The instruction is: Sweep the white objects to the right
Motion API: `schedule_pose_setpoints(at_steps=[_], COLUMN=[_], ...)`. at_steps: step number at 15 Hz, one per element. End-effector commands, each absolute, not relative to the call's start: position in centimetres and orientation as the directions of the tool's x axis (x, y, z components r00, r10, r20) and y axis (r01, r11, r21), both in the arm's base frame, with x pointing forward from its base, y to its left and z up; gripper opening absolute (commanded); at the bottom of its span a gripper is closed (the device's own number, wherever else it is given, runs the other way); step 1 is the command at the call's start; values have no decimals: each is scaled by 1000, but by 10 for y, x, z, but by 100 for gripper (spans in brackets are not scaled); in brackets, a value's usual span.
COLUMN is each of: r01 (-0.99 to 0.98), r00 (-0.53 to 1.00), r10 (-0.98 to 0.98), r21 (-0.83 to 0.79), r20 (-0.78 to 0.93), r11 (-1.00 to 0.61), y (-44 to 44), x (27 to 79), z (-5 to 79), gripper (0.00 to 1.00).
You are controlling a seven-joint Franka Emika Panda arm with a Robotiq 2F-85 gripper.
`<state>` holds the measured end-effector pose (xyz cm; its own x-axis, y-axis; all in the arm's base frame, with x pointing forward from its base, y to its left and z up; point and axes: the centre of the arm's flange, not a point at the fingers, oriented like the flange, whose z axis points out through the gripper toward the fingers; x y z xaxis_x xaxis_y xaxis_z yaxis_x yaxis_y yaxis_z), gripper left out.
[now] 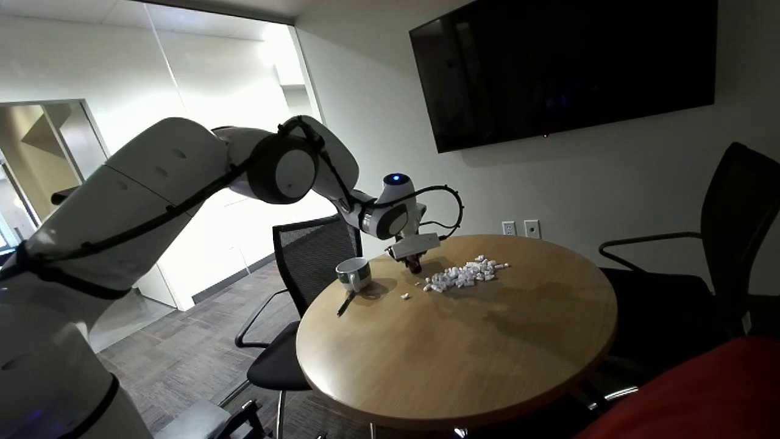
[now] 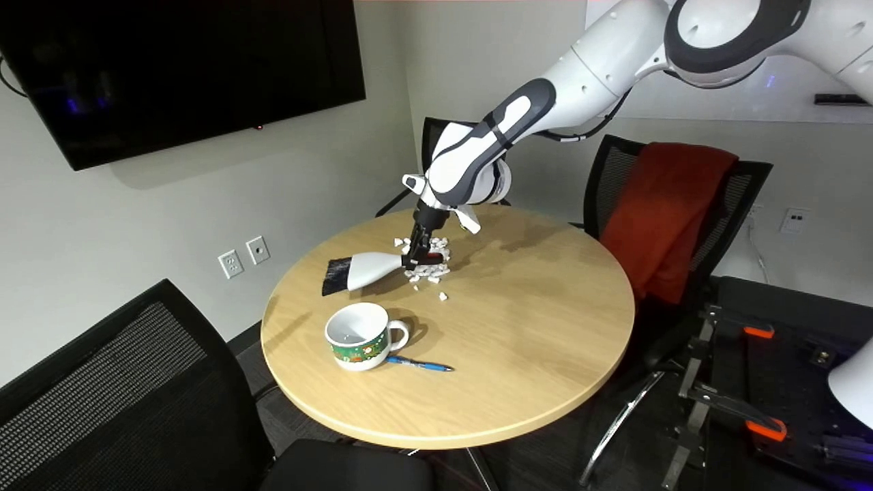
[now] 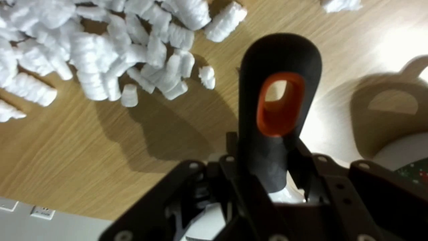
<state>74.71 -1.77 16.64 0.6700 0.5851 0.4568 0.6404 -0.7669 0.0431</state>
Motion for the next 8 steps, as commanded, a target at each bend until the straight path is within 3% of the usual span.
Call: schedule_pose_setpoints(at_steps=[1, 8], r01=[529, 178], r00=[744, 887], r10=[471, 171], r21=[12, 25], r20=[474, 430], r11=[-848, -984], y=[-28, -76], x=[749, 772], z=[205, 223], gripper=[12, 12])
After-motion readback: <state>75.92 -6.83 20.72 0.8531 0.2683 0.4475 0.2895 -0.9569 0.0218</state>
